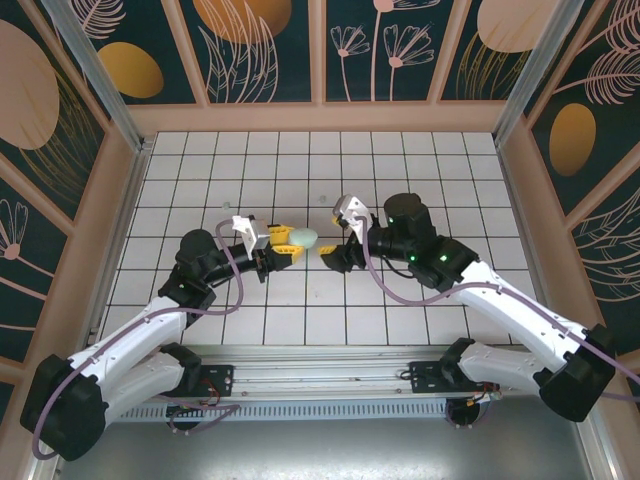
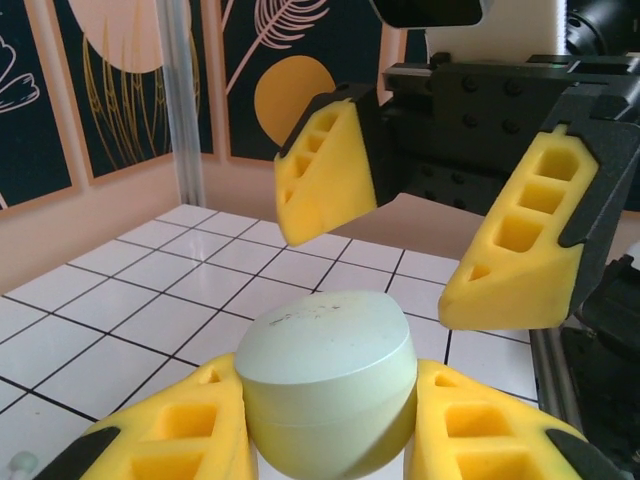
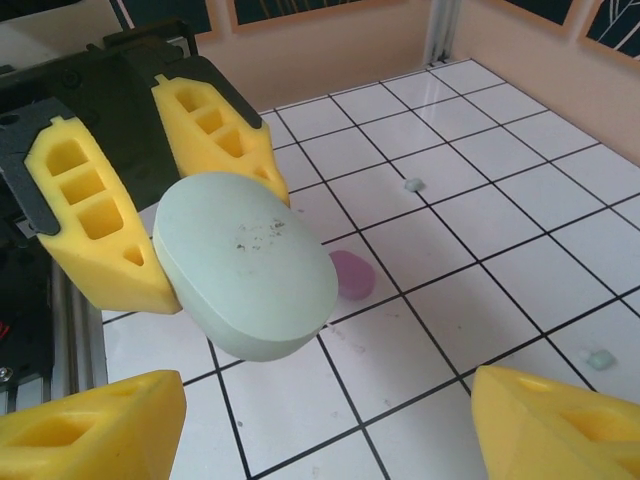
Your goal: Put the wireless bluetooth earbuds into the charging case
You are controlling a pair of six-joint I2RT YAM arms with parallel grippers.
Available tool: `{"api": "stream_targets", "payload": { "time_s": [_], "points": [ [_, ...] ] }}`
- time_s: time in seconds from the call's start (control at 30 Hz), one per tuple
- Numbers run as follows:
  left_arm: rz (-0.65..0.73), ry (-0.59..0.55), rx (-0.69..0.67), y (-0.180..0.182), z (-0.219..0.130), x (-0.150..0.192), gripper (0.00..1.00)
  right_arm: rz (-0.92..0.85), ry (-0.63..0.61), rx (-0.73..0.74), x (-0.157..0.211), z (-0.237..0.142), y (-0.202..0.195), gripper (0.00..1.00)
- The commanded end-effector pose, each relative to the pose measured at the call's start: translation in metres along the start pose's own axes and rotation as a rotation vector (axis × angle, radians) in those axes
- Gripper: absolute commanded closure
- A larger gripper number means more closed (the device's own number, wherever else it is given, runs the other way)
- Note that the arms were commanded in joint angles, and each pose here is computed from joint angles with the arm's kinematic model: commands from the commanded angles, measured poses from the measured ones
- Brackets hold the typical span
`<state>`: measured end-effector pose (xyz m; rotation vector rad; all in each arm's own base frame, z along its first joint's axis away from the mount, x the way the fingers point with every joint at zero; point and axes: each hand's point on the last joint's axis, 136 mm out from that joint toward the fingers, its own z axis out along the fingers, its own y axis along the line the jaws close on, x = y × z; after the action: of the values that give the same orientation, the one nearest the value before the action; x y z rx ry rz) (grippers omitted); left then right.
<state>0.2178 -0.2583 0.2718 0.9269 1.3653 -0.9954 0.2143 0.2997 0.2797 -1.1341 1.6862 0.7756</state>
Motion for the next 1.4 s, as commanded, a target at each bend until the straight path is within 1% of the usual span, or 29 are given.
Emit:
{"api": "stream_targets", "payload": {
  "time_s": [0.0, 0.37, 0.57, 0.9, 1.1, 1.27, 1.37],
  "points": [
    [0.054, -0.032, 0.034, -0.008, -0.003, -0.006, 1.00, -0.007, -0.056, -0.040, -0.023, 0.001, 0.006, 0.25],
    [0.064, -0.031, 0.047, -0.011, -0.004, -0.004, 1.00, 0.007, -0.028, -0.061, -0.028, 0.018, 0.001, 0.27],
    [0.092, -0.027, 0.022, -0.009, -0.007, -0.005, 1.00, 0.025, -0.002, -0.021, -0.029, 0.023, -0.011, 0.29],
    [0.133, -0.037, 0.012, -0.012, -0.011, -0.006, 1.00, 0.074, 0.020, 0.080, -0.030, 0.027, -0.036, 0.30],
    [0.144, -0.036, 0.009, -0.013, -0.014, -0.004, 1.00, 0.095, 0.004, 0.101, -0.036, 0.023, -0.043, 0.30],
    [0.142, -0.031, 0.019, -0.014, -0.013, -0.002, 1.00, 0.095, -0.013, 0.098, -0.041, 0.021, -0.044, 0.30],
    [0.147, -0.027, 0.029, -0.016, -0.013, -0.002, 1.00, 0.071, -0.017, 0.021, -0.043, 0.021, -0.030, 0.30]
  ]
}}
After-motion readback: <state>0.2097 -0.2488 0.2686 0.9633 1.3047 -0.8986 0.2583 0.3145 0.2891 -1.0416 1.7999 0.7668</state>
